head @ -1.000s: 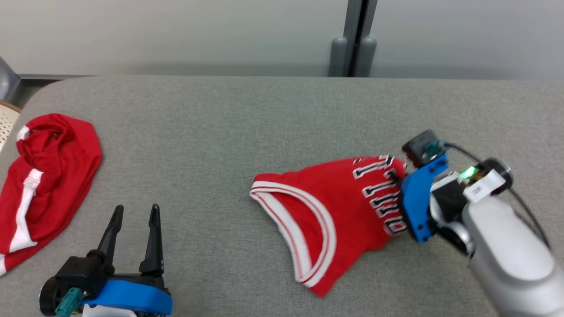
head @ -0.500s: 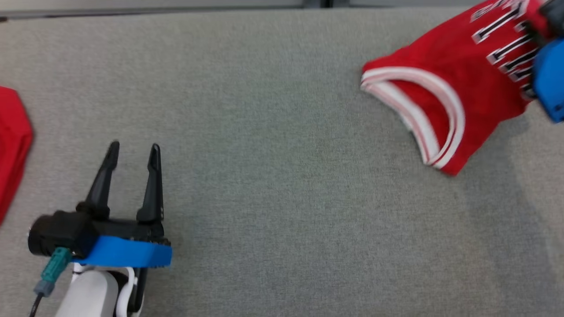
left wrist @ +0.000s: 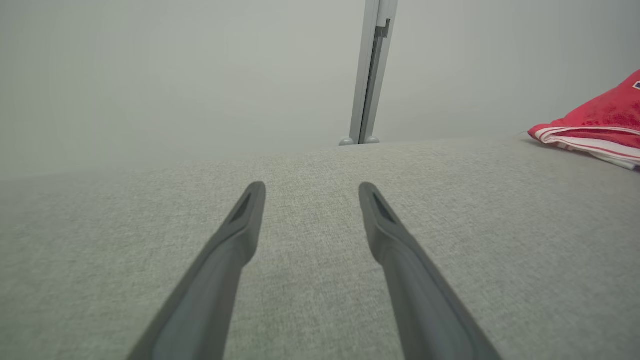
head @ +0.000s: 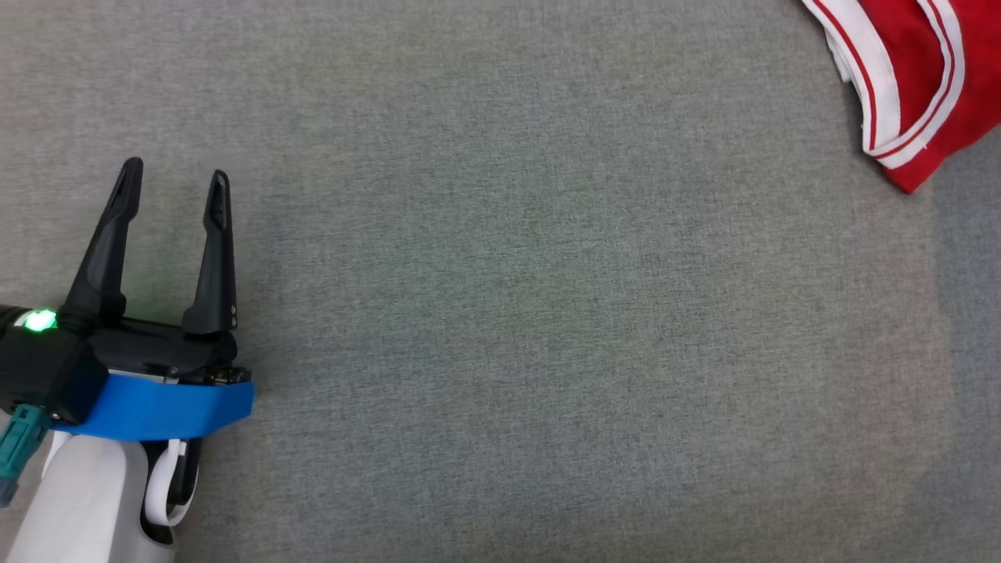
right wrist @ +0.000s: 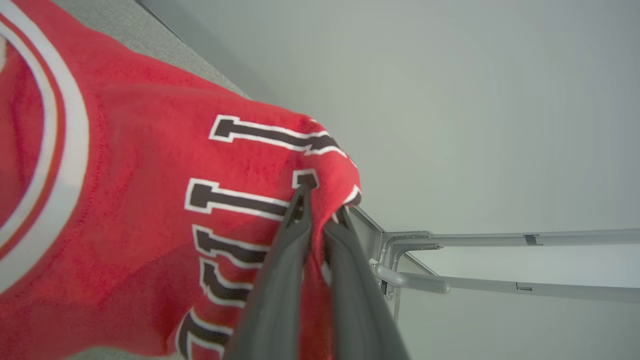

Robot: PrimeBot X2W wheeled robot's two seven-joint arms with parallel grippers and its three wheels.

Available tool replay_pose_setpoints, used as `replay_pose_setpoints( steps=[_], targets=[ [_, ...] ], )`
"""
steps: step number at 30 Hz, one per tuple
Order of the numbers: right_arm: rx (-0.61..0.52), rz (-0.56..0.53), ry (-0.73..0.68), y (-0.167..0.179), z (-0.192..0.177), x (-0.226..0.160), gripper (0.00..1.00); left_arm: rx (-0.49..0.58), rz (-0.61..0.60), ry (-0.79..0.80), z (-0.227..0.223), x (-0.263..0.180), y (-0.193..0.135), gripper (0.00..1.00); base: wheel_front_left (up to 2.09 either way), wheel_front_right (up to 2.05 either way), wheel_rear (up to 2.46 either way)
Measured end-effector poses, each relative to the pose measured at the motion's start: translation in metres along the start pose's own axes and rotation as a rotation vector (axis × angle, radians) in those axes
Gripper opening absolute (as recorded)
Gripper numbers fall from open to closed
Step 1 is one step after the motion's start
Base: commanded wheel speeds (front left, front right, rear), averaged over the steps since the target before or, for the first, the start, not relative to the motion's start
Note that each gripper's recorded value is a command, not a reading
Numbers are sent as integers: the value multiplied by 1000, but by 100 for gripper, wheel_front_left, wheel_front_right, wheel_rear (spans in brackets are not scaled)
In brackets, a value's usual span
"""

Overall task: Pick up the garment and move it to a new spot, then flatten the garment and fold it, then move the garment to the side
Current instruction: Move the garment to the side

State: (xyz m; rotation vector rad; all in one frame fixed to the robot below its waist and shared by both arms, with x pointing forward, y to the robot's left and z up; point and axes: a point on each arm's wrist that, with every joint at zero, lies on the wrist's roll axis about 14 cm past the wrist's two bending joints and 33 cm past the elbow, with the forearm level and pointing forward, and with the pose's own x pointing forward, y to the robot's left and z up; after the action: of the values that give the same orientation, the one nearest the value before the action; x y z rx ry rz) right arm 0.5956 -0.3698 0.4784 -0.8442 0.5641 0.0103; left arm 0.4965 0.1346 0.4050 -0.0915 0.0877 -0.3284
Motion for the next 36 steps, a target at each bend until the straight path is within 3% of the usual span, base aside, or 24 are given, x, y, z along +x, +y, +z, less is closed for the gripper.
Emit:
replay_pose_setpoints(
  steps=[9,15,16,17,23,28,36],
  targets=[
    [-60,-106,-3,-31,4,-9,0,-17,-18,5,-8,9,-7,100,0,0,0],
    [-75,-100,17,-27,-5,-18,0,-26,-16,-1,-2,6,-10,100,0,0,0],
    [-69,-102,13,-27,-5,-19,65,-27,-15,-1,-1,5,-10,100,0,0,0],
    [-69,-97,2,-25,-4,-21,100,-27,-17,-2,0,4,-10,100,0,0,0],
    [-20,-100,37,-24,-16,-30,100,-28,4,-23,15,-5,-10,100,0,0,0],
    [74,-93,-24,-17,-13,-45,100,-37,34,-35,28,-24,-12,100,0,0,0],
    [412,-19,-281,37,23,-87,100,-54,113,-53,48,-71,-9,100,0,0,0]
  ],
)
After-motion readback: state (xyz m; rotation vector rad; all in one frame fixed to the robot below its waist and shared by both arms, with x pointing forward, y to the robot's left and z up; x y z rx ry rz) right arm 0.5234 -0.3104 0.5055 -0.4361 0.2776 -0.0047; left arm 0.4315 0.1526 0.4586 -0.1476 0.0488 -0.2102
